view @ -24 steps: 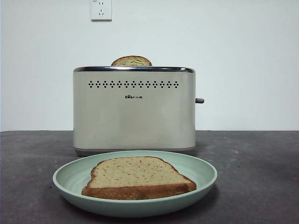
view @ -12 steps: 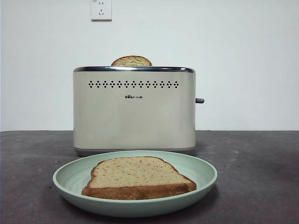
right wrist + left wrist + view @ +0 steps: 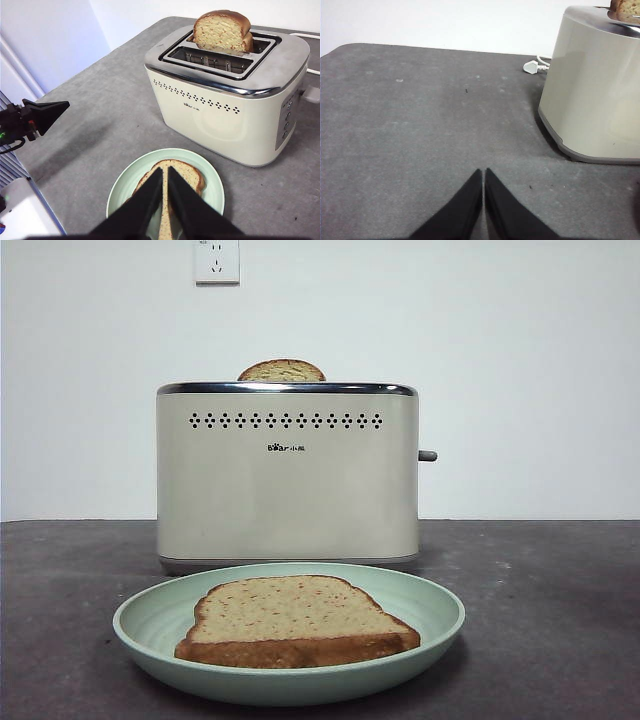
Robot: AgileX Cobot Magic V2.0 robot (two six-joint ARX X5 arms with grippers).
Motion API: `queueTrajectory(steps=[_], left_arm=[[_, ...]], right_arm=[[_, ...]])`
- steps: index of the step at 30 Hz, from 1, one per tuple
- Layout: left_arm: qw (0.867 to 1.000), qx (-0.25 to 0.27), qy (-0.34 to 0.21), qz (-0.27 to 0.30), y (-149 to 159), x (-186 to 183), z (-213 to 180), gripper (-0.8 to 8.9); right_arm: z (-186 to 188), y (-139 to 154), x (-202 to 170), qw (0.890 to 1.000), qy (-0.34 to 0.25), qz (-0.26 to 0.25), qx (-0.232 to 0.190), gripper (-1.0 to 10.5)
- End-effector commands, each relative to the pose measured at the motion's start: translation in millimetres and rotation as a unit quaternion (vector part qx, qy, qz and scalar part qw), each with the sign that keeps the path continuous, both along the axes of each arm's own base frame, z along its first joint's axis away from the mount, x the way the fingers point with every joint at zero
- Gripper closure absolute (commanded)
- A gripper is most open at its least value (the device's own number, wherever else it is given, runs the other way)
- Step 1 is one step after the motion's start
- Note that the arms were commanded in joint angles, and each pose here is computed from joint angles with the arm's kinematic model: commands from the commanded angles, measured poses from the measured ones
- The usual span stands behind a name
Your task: Take the bread from the toaster,put the bread on the plate,put the plate on the table
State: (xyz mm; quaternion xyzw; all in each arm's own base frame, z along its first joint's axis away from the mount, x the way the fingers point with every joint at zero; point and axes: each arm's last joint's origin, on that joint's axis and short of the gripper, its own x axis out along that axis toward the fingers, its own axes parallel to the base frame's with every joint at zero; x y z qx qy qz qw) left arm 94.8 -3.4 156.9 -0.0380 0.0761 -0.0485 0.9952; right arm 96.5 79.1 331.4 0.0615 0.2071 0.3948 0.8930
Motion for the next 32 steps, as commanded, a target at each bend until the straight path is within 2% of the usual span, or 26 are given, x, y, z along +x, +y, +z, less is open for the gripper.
queueTrajectory(steps=[1, 7, 12, 16, 19, 26, 29, 32], left_arm=[[1.0, -0.001, 0.013, 0.0, 0, 1, -8, 8.06], [1.0, -0.001, 0.013, 0.0, 0, 1, -8, 8.06], [1.0, -0.001, 0.012, 0.0, 0, 1, -8, 8.06], [1.0, -0.001, 0.012, 0.0, 0, 1, -8, 8.06], [1.0, -0.001, 0.012, 0.0, 0, 1, -8, 8.06], [1.0, -0.001, 0.012, 0.0, 0, 1, -8, 8.06], [1.0, -0.001, 0.012, 0.001, 0, 1, -8, 8.06], [1.0, -0.001, 0.012, 0.0, 0, 1, -8, 8.06]], right_arm=[[5, 1, 0, 1.0, -0.017, 0.005, 0.001, 9.4], [9, -20, 4, 0.99, -0.103, -0.082, -0.046, 9.4], [-4, -43, 9, 0.98, -0.148, -0.13, -0.039, 9.4], [-32, -61, 9, 0.961, -0.184, -0.204, -0.038, 9.4], [-57, -68, 9, 0.946, -0.215, -0.239, -0.036, 9.4], [-114, -75, 4, 0.923, -0.255, -0.286, -0.035, 9.4], [-129, -77, 3, 0.916, -0.252, -0.309, -0.039, 9.4], [-141, -77, 2, 0.917, -0.249, -0.31, -0.041, 9.4]])
